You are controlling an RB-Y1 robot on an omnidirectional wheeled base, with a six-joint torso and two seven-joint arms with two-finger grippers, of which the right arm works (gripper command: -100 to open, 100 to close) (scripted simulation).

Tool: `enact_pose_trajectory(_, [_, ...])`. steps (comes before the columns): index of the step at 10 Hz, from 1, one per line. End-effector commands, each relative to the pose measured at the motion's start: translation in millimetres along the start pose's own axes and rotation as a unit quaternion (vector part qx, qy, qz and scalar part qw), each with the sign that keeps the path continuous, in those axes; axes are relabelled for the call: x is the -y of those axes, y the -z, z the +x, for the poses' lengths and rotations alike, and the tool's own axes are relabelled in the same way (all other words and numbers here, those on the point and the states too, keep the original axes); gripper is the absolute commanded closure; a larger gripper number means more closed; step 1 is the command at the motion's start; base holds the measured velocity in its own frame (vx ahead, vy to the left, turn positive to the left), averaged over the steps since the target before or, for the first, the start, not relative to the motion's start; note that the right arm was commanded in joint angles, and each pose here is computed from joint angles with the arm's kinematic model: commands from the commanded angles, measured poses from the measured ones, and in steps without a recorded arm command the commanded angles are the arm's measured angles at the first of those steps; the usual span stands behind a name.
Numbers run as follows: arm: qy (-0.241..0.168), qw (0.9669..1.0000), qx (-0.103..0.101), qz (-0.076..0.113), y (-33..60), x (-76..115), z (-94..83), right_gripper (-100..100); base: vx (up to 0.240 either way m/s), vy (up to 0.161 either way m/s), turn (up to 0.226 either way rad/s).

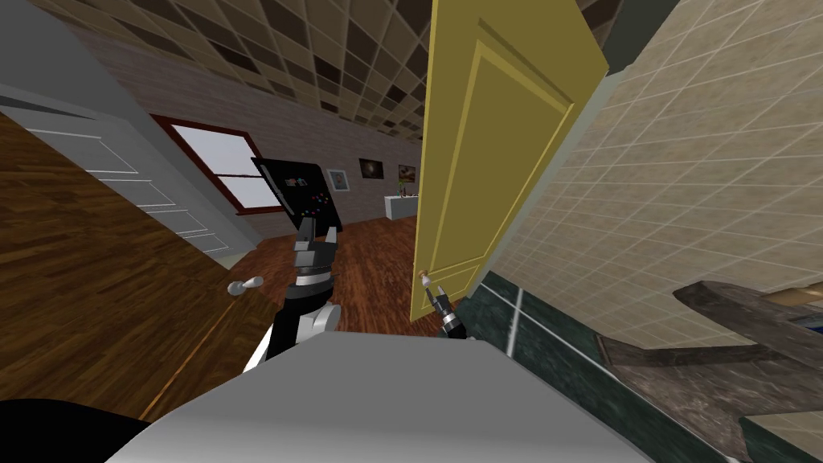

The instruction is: Push the door open

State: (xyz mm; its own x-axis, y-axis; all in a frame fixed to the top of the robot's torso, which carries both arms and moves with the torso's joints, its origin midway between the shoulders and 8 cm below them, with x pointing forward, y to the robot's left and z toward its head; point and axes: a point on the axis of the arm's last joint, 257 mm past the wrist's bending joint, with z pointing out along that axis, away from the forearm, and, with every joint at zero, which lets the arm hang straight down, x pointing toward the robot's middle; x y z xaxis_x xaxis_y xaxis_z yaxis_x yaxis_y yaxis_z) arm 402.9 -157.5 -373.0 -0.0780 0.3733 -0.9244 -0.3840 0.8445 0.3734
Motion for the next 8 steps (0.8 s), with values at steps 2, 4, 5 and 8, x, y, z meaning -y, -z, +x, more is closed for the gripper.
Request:
enact_pose_trajectory(2, [0.03, 0.9995, -0.005, -0.001, -0.2, 0.5, 2.4, -100, -0.034, -0.001, -0.031])
enact_pose_trajectory(4, [0.067, 0.9977, -0.014, -0.002, -1.3, 1.6, 6.1, -100, -0.048, 0.0, -0.047])
enact_pose_trajectory(5, [0.072, 0.9973, -0.014, -0.002, -1.3, 1.6, 6.1, -100, -0.043, -0.001, -0.02])
enact_pose_trajectory(8, [0.123, 0.9921, -0.025, -0.004, -2.6, 3.3, 11.1, -100, -0.054, 0.001, -0.051])
